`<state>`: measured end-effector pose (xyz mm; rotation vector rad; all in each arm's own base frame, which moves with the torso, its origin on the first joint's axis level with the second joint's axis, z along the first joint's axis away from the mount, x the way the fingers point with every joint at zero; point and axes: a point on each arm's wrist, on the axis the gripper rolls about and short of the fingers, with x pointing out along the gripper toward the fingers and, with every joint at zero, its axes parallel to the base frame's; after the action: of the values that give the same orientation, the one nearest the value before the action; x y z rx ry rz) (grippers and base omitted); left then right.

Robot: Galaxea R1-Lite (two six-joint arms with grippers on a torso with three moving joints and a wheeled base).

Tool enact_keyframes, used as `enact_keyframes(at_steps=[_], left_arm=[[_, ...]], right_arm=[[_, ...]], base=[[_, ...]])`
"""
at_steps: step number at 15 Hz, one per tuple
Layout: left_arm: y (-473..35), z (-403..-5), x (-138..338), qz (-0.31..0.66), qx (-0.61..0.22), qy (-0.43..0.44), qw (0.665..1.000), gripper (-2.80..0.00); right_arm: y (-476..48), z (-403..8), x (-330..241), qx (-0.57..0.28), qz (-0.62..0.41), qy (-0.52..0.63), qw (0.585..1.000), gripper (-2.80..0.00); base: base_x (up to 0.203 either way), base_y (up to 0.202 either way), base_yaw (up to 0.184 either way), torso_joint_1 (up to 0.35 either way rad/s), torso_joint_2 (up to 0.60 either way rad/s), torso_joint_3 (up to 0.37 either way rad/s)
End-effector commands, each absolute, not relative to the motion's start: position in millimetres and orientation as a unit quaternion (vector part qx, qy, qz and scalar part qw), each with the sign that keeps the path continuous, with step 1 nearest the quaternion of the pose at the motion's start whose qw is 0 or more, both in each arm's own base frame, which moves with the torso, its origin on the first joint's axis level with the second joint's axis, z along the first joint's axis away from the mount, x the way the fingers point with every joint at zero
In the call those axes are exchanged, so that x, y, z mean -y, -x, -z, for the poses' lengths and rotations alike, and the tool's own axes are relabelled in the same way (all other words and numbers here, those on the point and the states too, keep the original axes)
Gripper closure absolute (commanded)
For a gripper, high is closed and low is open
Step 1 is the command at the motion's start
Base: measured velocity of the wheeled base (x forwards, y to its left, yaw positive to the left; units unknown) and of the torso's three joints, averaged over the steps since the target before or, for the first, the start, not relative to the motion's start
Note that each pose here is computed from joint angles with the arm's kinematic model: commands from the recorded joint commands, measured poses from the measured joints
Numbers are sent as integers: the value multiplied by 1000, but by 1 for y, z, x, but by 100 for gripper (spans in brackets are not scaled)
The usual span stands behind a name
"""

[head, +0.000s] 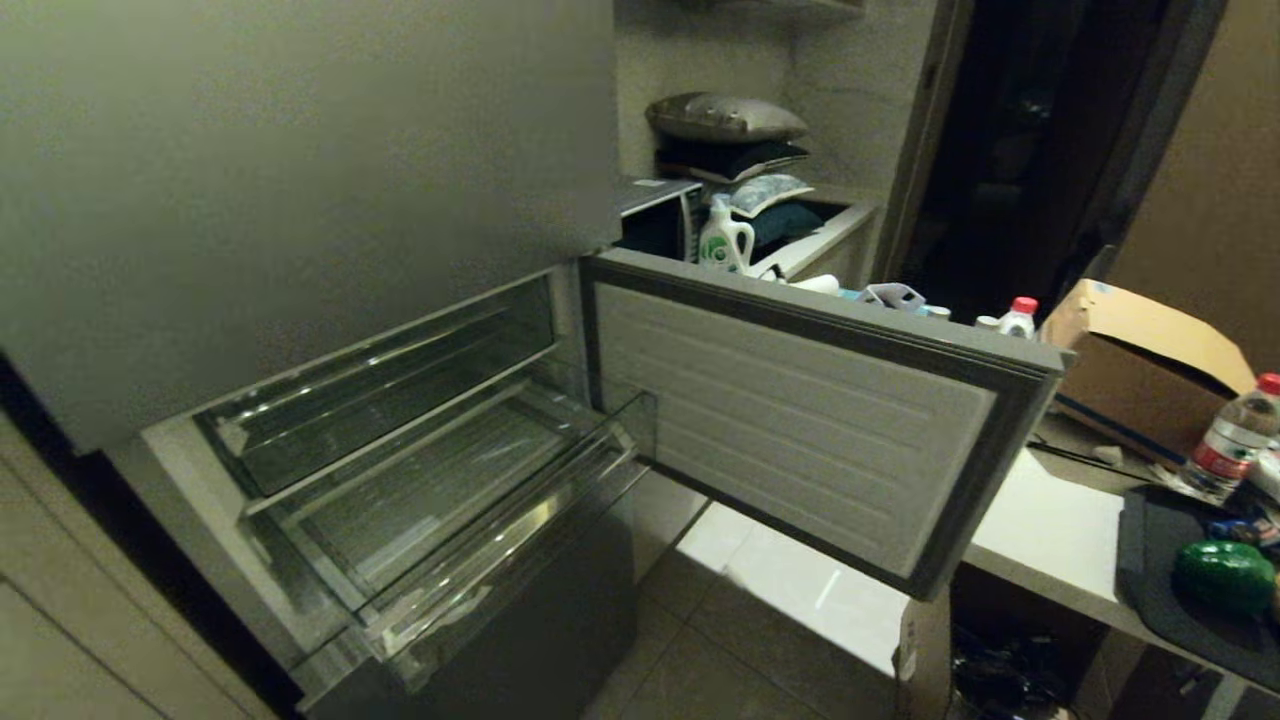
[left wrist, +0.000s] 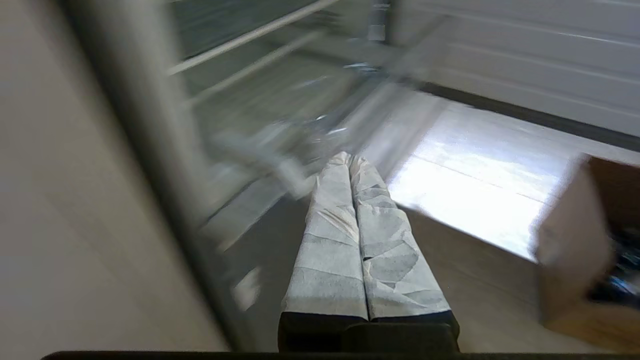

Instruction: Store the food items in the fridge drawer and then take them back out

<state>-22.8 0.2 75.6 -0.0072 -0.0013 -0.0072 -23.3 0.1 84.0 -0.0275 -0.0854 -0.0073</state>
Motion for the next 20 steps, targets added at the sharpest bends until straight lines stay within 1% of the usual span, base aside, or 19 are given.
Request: enact_keyframes(at_steps=[1,5,20], left_arm=[[23,-76,0,4,1,4,1000,0],[23,-76,0,4,1,4,1000,0],[23,-76,0,4,1,4,1000,0]], right_arm=[[21,-76,0,28,3,14,1000,0],[21,-76,0,28,9,-9,1000,0],[20,-76,0,26,9,-11,1000,0]], base=[[1,-11,176,3,3,-2],[0,-8,178,2,1,3],[2,-7,173,2,3,2]])
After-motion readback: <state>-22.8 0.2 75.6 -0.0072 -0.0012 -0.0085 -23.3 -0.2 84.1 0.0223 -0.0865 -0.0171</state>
